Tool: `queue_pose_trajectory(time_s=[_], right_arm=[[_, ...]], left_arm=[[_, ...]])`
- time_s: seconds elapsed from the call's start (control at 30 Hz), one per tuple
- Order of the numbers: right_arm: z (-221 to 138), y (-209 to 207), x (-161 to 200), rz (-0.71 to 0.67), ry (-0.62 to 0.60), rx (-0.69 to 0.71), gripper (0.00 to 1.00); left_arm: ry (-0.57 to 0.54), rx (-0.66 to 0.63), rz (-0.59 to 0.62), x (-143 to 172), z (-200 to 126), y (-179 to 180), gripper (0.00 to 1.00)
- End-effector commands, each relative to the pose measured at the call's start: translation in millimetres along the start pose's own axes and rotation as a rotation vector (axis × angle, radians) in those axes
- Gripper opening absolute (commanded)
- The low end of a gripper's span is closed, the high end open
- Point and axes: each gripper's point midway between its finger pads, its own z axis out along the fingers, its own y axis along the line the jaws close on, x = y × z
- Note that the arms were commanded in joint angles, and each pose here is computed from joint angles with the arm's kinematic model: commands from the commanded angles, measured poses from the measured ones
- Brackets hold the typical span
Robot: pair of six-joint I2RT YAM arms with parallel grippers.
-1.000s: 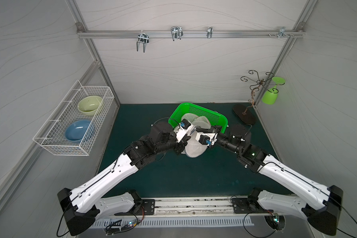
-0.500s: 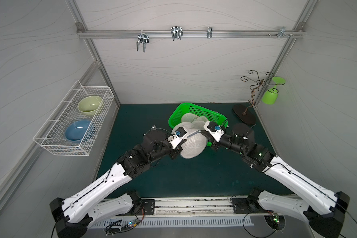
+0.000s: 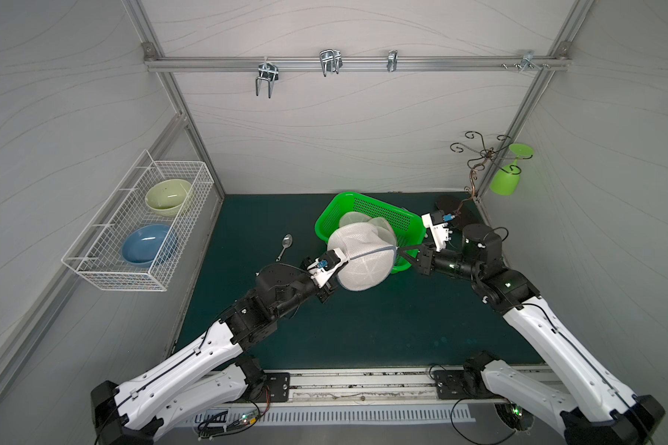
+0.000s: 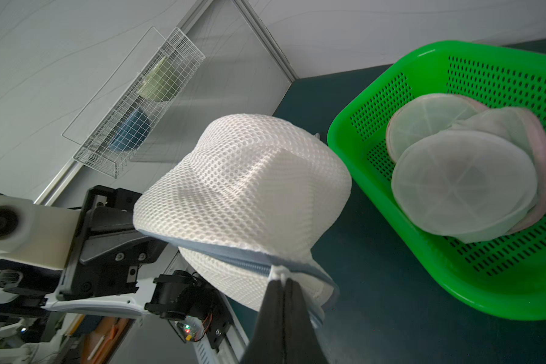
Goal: Turn the laundry bag inside out
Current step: Zip the zipper on the laundry bag.
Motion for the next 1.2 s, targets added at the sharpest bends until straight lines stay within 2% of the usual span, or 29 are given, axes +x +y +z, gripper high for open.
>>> queue_pose_trajectory(time_s=[0.0, 0.1, 0.13, 0.23, 0.3, 0.4, 0.5, 0.67, 0.87, 1.03, 1.17], right_arm=[[-8, 14, -20, 0.04, -0.047, -0.039, 0.0], [-11, 24, -30, -0.065, -0.044, -0.041, 0.0], [-10, 24, -30, -0.094, -0.037, -0.031, 0.0], [-7, 16, -27, -0.158, -0.008, 0.022, 0.0], [-4, 8, -23, -0.188, 0.014, 0.056, 0.0], [1, -2, -14, -0.231, 0.055, 0.098, 0.0], [6, -10, -1, -0.278, 0.11, 0.125, 0.0], [17, -4, 15, -0.354, 0.183, 0.085, 0.0], [27, 19, 24, -0.42, 0.219, 0.012, 0.0], [27, 26, 17, -0.386, 0.194, 0.006, 0.0], [26, 37, 15, -0.369, 0.188, -0.034, 0.0]], left_arm=[[-0.028, -0.024, -0.016, -17, -2, 8, 0.19], [0.073, -0.007, -0.047, 6, 2, 3, 0.49], [0.093, -0.006, -0.057, 10, 1, 3, 0.55], [0.169, 0.016, -0.09, 26, 0, -3, 0.67], [0.223, 0.055, -0.105, 34, 2, -10, 0.7], [0.232, 0.101, -0.123, 29, 8, -16, 0.72], [0.159, 0.148, -0.149, 4, 14, -20, 0.73], [0.12, 0.225, -0.178, -25, 28, -27, 0.71], [0.198, 0.265, -0.161, -19, 40, -32, 0.63], [0.221, 0.342, -0.189, -17, 43, -45, 0.6], [0.222, 0.342, -0.184, -16, 45, -45, 0.56]])
